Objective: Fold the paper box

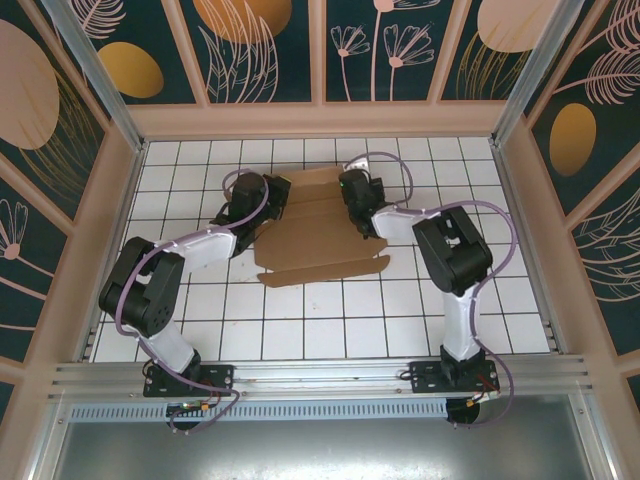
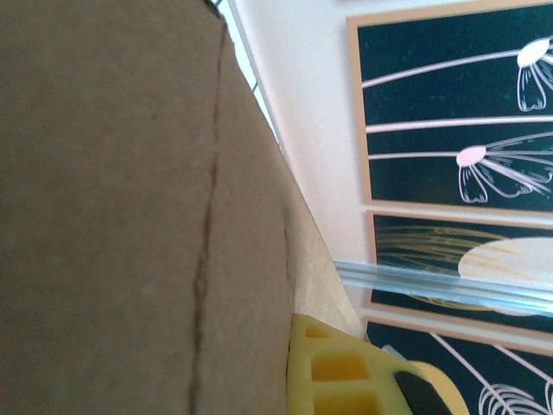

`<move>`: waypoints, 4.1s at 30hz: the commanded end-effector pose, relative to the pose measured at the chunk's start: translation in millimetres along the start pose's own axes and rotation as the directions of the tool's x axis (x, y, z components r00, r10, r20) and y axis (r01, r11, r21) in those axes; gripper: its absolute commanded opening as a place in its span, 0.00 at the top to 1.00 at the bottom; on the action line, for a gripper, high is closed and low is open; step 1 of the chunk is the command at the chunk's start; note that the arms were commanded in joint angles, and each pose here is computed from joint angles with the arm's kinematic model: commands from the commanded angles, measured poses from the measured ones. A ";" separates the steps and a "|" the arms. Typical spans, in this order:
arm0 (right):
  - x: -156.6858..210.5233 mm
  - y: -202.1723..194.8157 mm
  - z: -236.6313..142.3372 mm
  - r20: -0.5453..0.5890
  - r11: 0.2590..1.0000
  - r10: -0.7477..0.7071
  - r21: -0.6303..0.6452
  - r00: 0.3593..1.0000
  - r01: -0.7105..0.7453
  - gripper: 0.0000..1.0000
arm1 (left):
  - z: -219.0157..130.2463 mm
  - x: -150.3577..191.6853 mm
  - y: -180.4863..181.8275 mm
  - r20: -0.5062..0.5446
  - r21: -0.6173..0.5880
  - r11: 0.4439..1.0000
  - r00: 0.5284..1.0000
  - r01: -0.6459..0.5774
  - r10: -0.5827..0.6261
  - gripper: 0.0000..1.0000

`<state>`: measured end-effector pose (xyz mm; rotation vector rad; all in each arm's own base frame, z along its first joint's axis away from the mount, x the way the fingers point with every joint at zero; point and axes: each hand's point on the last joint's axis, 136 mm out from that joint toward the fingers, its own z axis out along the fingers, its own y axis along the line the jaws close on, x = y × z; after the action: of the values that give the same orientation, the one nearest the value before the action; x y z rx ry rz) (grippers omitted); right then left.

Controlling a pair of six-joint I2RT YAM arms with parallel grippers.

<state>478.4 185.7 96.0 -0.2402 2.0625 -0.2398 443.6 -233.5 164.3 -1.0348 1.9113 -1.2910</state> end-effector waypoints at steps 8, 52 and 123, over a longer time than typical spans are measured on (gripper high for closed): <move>-36.6 -30.3 -70.2 0.238 0.926 0.275 -0.328 0.932 -0.189 0.22 | 0.0 9.0 39.8 -0.029 -0.155 0.987 0.999 0.037 -0.042 1.00; 19.0 -4.5 13.5 0.000 0.992 0.123 0.025 0.992 -0.123 0.57 | 21.4 12.9 51.6 -0.046 -0.222 0.973 0.996 0.068 -0.081 1.00; -57.3 -2.0 -63.0 -0.363 -0.168 0.932 -0.435 0.001 -0.884 0.77 | 46.9 53.0 28.3 -0.216 -0.125 0.990 0.972 0.071 -0.097 0.94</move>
<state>440.6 232.3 183.3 0.8629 1.6792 1.4256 460.9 -294.8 168.0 -1.0115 1.9824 -1.5306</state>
